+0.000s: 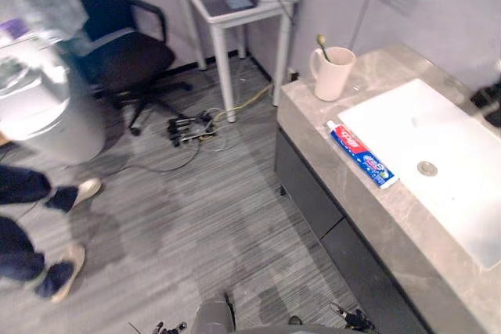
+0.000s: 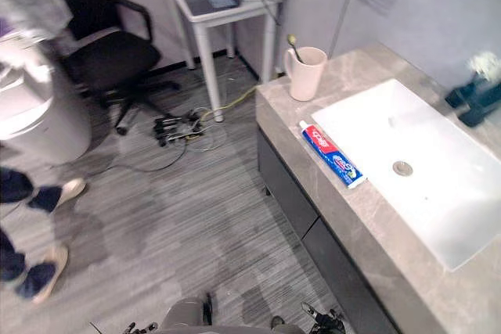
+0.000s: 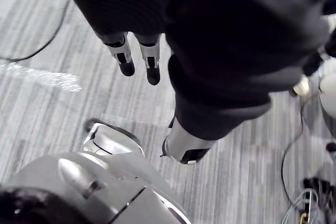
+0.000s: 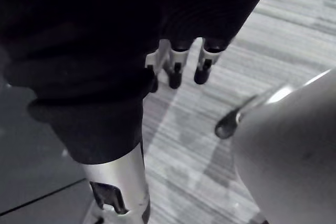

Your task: Organize washtable

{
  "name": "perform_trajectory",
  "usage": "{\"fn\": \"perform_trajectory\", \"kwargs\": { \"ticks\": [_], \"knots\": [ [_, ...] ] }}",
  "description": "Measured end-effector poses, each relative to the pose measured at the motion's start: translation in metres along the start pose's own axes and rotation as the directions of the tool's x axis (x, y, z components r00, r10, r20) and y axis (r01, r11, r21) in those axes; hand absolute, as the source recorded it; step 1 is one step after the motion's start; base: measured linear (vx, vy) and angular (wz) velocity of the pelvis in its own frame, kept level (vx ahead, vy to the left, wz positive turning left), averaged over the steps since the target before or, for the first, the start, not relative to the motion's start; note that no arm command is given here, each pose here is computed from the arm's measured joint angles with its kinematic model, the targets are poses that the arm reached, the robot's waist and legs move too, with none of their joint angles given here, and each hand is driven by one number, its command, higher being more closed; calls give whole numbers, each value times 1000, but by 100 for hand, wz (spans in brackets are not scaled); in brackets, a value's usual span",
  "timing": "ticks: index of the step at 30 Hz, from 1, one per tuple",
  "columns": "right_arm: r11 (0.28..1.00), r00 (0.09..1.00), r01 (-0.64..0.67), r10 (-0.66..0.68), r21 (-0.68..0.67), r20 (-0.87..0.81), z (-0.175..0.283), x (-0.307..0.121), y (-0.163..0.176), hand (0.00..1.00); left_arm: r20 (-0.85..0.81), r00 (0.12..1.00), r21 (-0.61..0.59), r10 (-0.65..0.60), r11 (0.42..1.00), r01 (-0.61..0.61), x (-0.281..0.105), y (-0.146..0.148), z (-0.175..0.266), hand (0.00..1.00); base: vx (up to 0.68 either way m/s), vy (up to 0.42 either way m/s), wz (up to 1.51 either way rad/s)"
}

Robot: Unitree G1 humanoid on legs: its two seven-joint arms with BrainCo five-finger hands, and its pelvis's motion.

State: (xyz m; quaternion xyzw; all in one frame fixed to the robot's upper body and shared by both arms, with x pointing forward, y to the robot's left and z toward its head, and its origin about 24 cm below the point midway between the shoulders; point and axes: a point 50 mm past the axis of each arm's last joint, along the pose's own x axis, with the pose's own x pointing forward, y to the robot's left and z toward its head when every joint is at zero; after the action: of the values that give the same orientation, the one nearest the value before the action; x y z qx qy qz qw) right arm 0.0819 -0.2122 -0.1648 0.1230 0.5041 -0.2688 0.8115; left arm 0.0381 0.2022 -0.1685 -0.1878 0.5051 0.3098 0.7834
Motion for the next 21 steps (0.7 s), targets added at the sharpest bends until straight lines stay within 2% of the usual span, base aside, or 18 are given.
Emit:
{"fn": "perform_trajectory", "kwargs": {
  "ticks": [2,5,7,9,11,17,21],
  "knots": [
    [998,999,-27,25,-53,-23,-8,-2,9,0,40,999,17,18,1000,-19,3,6,15,0,262,308,-232],
    [998,999,-4,2,-56,-37,-12,-2,7,0,66,997,35,31,999,-34,6,14,28,0,170,96,-257],
    [999,1000,-6,5,-49,-25,-11,-3,9,0,86,996,57,-9,998,4,8,3,35,0,-4,47,-199],
    [999,1000,30,-30,-38,1,-8,-3,-5,0,78,993,111,-93,990,84,8,-22,33,0,-102,118,-234],
    [999,999,28,-29,30,27,2,-1,-4,0,76,988,134,-136,983,125,9,-35,37,0,-99,195,-247],
    [996,999,44,-46,81,15,-4,-3,-9,0,111,979,131,-172,979,157,10,-50,51,0,-69,5,-100],
    [996,999,45,-44,81,-17,-14,-5,-8,0,76,985,150,-153,979,140,9,-39,39,0,-17,-3,-44]
  ]
}}
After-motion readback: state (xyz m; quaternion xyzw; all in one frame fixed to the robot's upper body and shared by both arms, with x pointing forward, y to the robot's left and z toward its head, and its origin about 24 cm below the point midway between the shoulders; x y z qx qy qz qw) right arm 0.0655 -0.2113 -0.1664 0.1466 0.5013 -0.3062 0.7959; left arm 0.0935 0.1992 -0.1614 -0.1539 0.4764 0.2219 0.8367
